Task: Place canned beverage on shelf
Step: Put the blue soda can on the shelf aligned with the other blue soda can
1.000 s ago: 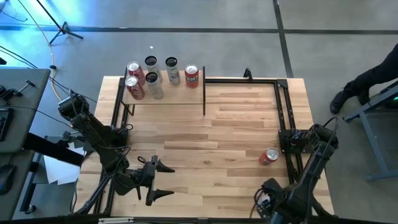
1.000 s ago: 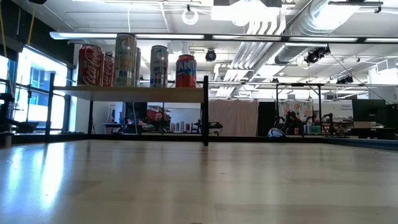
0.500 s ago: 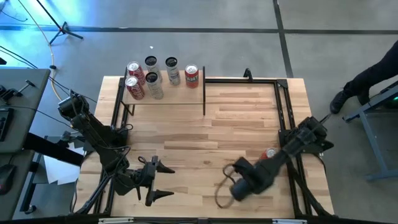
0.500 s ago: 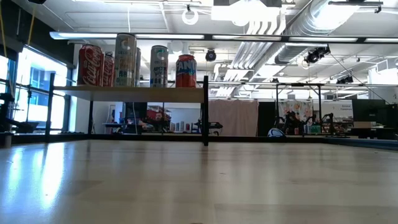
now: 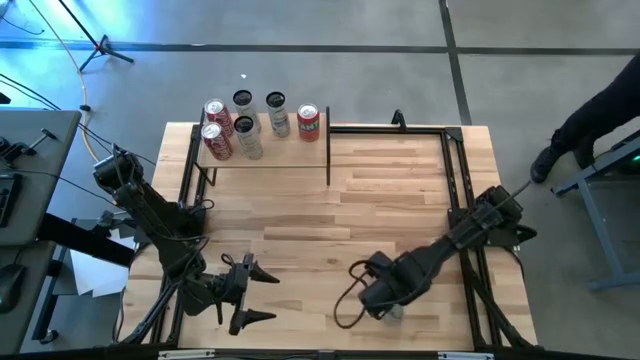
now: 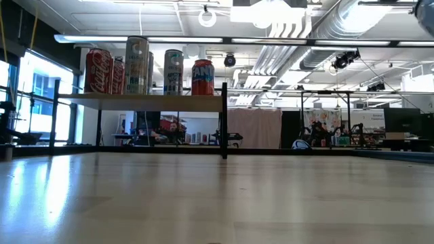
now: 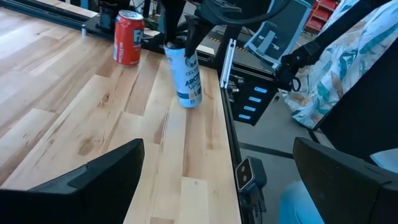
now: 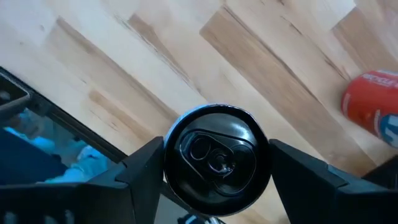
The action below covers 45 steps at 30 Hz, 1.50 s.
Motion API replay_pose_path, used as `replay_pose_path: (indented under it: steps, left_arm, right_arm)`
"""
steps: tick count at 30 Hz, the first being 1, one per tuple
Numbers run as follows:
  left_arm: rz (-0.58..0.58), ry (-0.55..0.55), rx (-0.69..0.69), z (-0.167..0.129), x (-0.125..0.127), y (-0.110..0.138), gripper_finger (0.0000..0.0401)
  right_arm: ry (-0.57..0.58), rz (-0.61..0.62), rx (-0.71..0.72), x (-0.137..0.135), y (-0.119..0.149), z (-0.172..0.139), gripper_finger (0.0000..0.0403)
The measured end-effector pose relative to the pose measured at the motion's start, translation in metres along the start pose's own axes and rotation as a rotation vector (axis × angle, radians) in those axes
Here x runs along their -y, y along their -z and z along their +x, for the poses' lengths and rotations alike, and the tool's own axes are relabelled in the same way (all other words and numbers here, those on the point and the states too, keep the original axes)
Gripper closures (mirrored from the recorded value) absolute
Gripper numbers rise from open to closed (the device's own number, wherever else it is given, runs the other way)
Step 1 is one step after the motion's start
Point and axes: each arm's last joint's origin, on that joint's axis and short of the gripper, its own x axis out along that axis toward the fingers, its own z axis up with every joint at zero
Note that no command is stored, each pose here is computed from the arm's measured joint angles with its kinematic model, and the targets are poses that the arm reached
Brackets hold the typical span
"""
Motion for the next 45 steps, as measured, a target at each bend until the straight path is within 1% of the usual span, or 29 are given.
replay_pose_path:
  steps: [8,15,22,28,33,36,41,45]
  left_arm:
    - [-0.001,-0.008,0.006,0.000,-0.001,-0.001,0.0014]
    - [-0.002,-0.007,0.006,0.000,-0.001,-0.001,0.0013]
    - [-0.002,-0.008,0.006,0.000,-0.001,-0.001,0.0013]
    - [-0.001,-0.007,0.006,0.000,0.000,-0.001,0.0013]
    - [-0.001,-0.008,0.006,0.000,0.000,-0.001,0.0013]
    - [-0.002,-0.008,0.006,0.000,0.000,-0.001,0.0013]
    - [-0.001,-0.008,0.006,0.000,0.000,-0.001,0.0013]
    - [-0.001,-0.005,0.004,0.000,0.000,-0.001,0.0013]
  right_arm:
    - [0.014,0.000,0.076,-0.001,0.015,0.000,0.0157]
    - [0.029,-0.013,0.157,-0.001,0.015,0.000,0.0157]
    - [0.029,-0.022,0.174,-0.001,0.019,-0.002,0.0157]
    - [0.005,-0.037,0.254,-0.003,0.032,-0.019,0.0157]
    - [0.021,-0.057,0.360,-0.001,0.036,-0.031,0.0157]
    - [0.048,-0.090,0.437,0.001,0.029,-0.033,0.0157]
    - [0.100,-0.158,0.547,0.002,0.006,-0.036,0.0157]
    - [0.137,-0.209,0.562,0.005,-0.019,-0.038,0.0157]
